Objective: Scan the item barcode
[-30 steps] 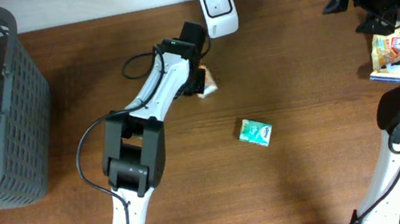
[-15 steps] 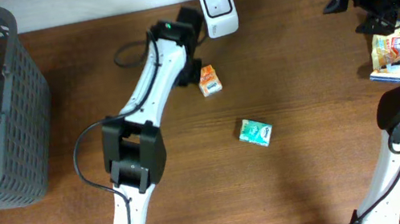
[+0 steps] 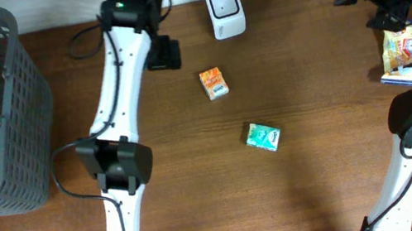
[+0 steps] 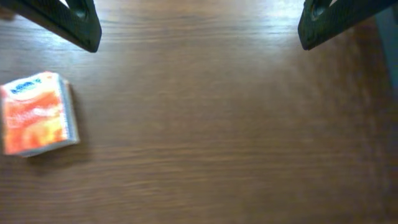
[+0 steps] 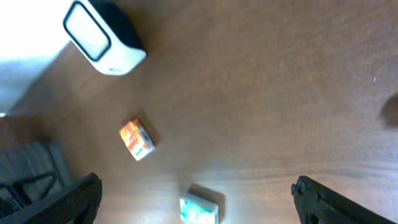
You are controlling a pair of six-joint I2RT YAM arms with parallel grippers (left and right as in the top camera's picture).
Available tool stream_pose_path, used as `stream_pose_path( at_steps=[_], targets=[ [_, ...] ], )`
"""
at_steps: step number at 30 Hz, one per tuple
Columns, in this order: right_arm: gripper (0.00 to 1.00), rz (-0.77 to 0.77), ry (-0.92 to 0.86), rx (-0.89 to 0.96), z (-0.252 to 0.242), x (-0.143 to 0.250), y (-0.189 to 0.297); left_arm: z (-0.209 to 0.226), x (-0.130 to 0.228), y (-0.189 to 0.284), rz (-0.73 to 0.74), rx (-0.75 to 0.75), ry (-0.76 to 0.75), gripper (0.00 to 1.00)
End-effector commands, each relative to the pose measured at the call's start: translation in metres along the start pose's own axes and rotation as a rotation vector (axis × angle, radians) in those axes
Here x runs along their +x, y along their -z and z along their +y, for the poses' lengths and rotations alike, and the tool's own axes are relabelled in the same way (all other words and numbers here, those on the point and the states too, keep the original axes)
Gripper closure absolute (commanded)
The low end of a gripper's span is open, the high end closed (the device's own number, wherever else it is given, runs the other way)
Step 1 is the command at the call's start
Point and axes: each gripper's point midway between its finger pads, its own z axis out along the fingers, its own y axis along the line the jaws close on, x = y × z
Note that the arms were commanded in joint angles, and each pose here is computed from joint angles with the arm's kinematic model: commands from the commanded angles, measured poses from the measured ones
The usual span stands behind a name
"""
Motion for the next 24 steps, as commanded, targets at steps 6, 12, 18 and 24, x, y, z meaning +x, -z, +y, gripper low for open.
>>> stream_pose_path(
  at_steps=[6,12,18,24],
  targets=[
    [0.02,0.2,0.266,-0.086,0.079,0.064,-0.055,0.021,-0.009,0.001,-0.024,-0.01,0.053,0.01],
    [0.01,0.346,0.333,0.037,0.112,0.135,-0.151,0.023,-0.007,0.001,-0.018,-0.013,0.054,0.01],
    [0.01,0.426,0.348,0.053,0.107,0.189,-0.222,0.035,-0.006,-0.001,-0.004,-0.02,0.075,0.01],
    [0.34,0.374,0.398,0.012,0.102,0.181,-0.244,0.045,-0.006,-0.002,0.003,-0.025,0.094,0.01]
  ],
)
